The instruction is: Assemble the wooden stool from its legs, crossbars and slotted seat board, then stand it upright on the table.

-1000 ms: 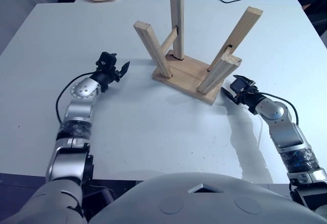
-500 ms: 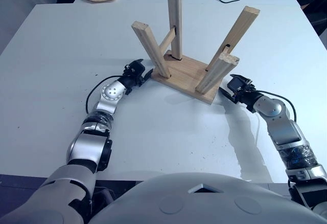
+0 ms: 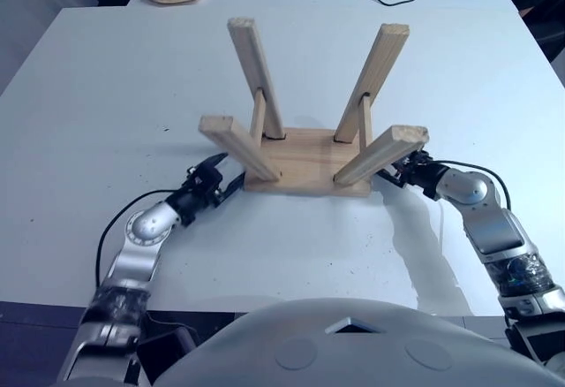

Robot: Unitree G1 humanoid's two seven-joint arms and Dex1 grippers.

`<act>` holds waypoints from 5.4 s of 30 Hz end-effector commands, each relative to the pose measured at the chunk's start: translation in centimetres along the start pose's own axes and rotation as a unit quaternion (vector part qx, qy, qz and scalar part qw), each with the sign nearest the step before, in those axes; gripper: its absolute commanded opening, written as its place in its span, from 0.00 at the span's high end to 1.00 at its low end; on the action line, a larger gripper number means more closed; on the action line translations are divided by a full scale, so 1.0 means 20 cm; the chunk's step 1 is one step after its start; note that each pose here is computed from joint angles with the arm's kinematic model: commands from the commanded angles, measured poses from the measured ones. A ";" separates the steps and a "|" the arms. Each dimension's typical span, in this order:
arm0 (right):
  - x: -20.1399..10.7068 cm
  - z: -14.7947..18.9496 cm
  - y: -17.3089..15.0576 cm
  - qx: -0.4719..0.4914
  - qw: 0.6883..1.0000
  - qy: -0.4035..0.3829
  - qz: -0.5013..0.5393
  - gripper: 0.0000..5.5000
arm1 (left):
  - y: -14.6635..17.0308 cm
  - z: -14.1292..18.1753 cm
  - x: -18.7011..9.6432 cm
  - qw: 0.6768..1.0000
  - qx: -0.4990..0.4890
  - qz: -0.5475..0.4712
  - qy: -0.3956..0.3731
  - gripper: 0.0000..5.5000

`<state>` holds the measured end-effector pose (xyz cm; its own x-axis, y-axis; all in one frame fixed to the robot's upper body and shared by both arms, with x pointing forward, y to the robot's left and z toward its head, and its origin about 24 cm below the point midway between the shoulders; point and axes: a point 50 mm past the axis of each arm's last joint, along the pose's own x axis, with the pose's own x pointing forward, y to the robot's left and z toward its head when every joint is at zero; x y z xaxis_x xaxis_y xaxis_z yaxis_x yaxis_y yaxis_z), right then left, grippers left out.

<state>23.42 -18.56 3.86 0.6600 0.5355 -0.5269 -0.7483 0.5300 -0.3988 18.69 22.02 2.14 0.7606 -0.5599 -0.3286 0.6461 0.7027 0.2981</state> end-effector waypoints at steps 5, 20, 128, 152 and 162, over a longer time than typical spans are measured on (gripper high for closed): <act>-0.07 0.00 0.12 0.055 0.995 -0.012 0.080 0.42 | -0.03 0.08 -0.08 1.000 -0.025 0.003 0.011 0.46; -0.24 -0.09 0.26 0.088 0.988 0.033 0.123 0.42 | -0.19 -0.04 -0.12 0.999 0.001 -0.028 0.038 0.46; -0.28 -0.14 0.22 0.088 0.936 -0.033 0.338 0.73 | -0.18 -0.07 -0.13 0.965 -0.058 -0.254 -0.032 0.72; -0.58 0.42 0.00 0.289 0.810 -0.241 0.450 0.74 | -0.12 0.65 -0.33 0.854 -0.294 -0.373 -0.211 0.73; -0.60 0.57 -0.01 0.474 0.696 -0.323 0.432 0.74 | -0.13 0.80 -0.38 0.798 -0.396 -0.355 -0.285 0.73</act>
<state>16.40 -20.73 14.35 0.1286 0.9899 0.0600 -0.6844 0.0448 0.7277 14.52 22.40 14.55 0.5255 -0.8217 0.2205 0.7697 0.3487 -0.5347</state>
